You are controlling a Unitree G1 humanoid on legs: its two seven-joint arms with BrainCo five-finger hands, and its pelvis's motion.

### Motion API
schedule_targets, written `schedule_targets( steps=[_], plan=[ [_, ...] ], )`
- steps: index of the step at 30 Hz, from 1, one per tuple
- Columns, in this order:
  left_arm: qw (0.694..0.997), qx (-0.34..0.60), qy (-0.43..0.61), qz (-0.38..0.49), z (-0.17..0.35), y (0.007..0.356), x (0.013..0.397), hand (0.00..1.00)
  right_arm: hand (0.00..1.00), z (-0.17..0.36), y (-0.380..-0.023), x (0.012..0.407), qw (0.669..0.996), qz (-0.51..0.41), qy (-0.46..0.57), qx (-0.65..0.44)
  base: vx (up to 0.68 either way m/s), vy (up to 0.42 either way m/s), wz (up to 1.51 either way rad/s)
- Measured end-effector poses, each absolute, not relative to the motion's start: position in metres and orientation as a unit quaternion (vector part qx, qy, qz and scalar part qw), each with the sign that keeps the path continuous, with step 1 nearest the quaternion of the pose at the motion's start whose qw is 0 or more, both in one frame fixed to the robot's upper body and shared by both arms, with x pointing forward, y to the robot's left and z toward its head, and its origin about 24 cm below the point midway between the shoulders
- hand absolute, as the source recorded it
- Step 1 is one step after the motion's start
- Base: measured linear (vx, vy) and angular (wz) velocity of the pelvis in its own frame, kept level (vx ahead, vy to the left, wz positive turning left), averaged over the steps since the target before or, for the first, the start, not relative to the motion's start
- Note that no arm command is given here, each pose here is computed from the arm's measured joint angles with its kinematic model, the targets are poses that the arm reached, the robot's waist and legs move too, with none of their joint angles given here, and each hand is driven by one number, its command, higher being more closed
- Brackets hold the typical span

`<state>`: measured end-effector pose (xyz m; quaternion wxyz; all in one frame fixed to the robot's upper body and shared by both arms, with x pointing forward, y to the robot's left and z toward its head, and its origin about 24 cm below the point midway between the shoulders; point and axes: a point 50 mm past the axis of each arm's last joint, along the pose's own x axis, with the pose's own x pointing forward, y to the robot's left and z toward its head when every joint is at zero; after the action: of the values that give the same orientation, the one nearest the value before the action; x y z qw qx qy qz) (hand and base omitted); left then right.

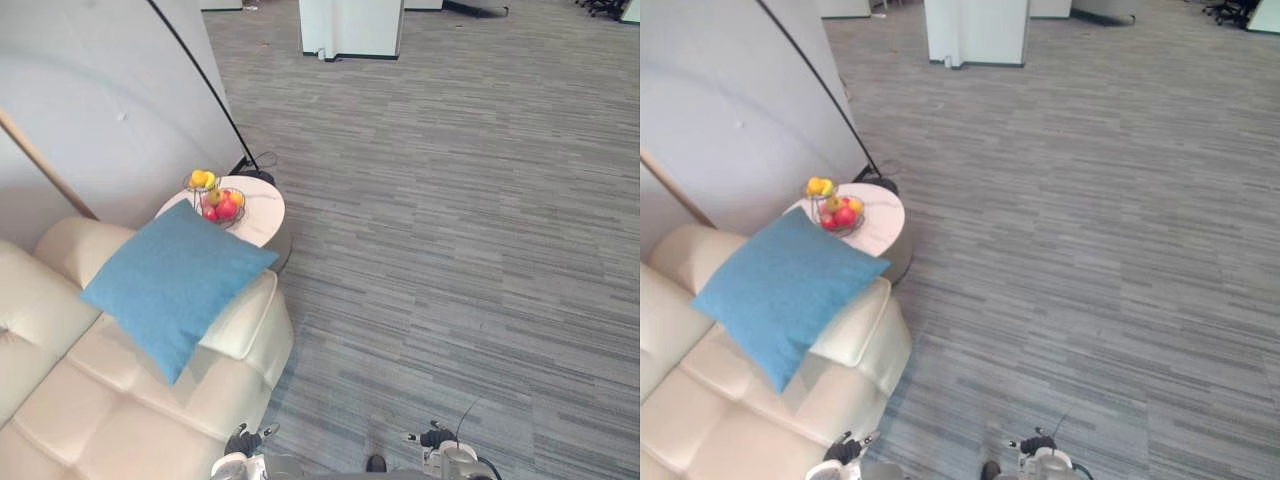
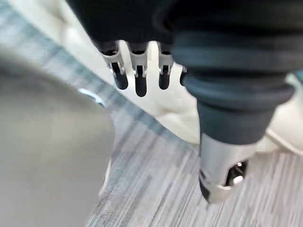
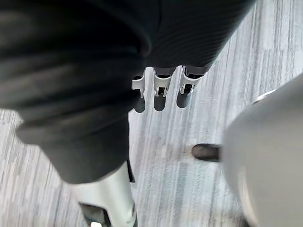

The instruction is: Pick up cushions and gather them together orderly.

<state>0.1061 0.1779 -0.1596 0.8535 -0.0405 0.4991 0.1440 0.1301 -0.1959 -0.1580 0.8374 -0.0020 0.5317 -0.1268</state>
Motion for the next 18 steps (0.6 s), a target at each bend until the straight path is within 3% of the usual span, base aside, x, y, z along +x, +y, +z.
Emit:
schedule_targets(
  steps=[11, 18],
  plan=[
    [0.844, -0.024, 0.521, 0.125, -0.163, 0.183, 0.1, 0.0, 0.0, -0.16, -0.206, 0.12, 0.83, -0.152, 0.536, 0.015, 0.27, 0.117, 0.49],
    [0.837, -0.017, 0.532, 0.124, -0.164, 0.187, 0.099, 0.0, 0.0, -0.156, -0.216, 0.123, 0.835, -0.157, 0.527, 0.004, 0.23, -0.096, 0.99]
  ],
)
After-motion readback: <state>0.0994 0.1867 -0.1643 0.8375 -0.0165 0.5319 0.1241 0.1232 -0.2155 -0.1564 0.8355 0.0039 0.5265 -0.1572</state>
